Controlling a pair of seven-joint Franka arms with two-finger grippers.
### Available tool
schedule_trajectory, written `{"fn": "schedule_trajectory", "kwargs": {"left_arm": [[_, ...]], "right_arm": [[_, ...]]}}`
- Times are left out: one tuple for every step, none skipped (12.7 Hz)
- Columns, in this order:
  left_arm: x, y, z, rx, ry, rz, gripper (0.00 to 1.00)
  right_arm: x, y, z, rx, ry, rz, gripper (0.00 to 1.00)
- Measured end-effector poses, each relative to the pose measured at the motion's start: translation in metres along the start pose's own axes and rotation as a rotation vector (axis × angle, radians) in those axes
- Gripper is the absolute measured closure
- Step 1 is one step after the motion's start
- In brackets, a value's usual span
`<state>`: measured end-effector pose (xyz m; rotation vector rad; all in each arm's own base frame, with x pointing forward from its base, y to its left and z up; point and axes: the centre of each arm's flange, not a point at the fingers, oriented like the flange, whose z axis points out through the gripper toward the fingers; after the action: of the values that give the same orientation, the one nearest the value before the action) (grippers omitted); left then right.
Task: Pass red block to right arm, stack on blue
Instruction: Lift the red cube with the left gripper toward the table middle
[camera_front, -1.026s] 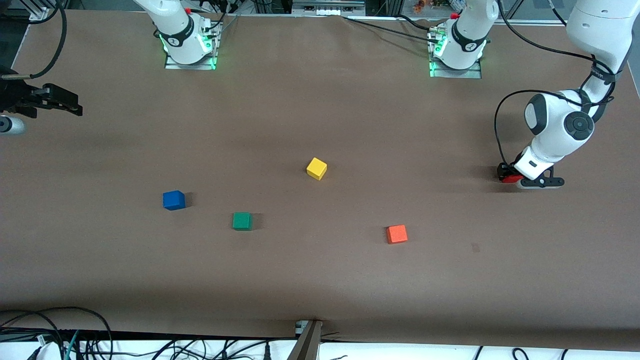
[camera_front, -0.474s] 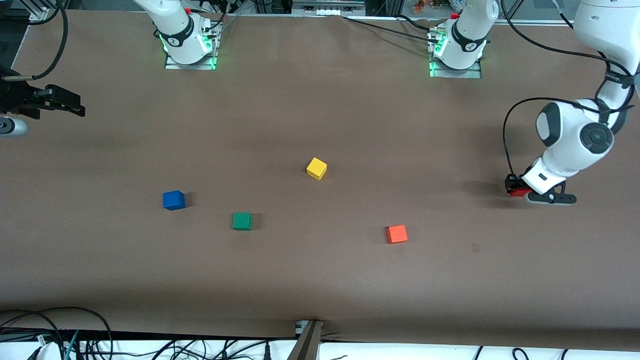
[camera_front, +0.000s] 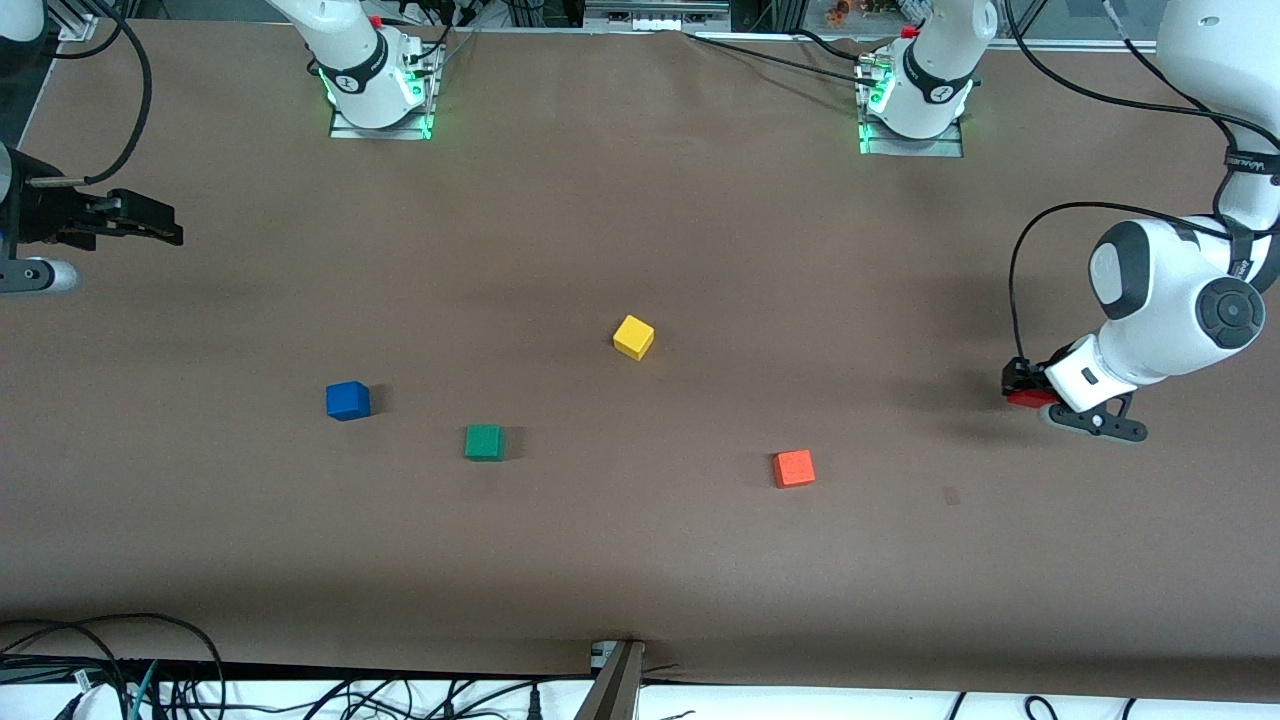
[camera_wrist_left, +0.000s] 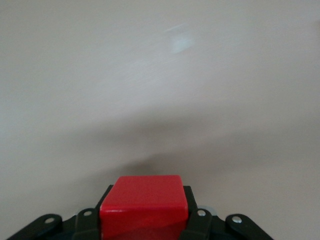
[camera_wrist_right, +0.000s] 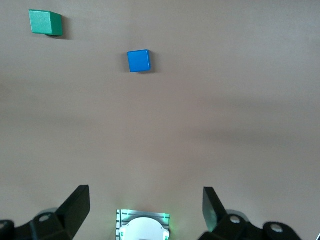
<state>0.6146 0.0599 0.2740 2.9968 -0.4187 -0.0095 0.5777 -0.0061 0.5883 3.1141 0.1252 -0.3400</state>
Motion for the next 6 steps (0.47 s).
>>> {"fn": "schedule_trajectory", "kwargs": {"left_arm": [[0.006, 0.004, -0.002, -0.073, 0.047, 0.066, 0.44], [0.013, 0.009, -0.003, -0.137, 0.098, 0.141, 0.44], [0.020, 0.017, -0.002, -0.189, 0.145, 0.223, 0.44], [0.027, 0.029, 0.002, -0.231, 0.181, 0.292, 0.44], [0.034, 0.039, 0.008, -0.265, 0.210, 0.349, 0.44], [0.042, 0.045, 0.014, -0.296, 0.245, 0.404, 0.44]], "right_arm": [[0.000, 0.000, 0.000, 0.000, 0.000, 0.000, 0.00], [0.000, 0.000, 0.000, 0.000, 0.000, 0.000, 0.00], [0.000, 0.000, 0.000, 0.000, 0.000, 0.000, 0.00], [0.000, 0.000, 0.000, 0.000, 0.000, -0.001, 0.00], [0.000, 0.000, 0.000, 0.000, -0.001, -0.001, 0.00], [0.000, 0.000, 0.000, 0.000, -0.002, -0.001, 0.00]]}}
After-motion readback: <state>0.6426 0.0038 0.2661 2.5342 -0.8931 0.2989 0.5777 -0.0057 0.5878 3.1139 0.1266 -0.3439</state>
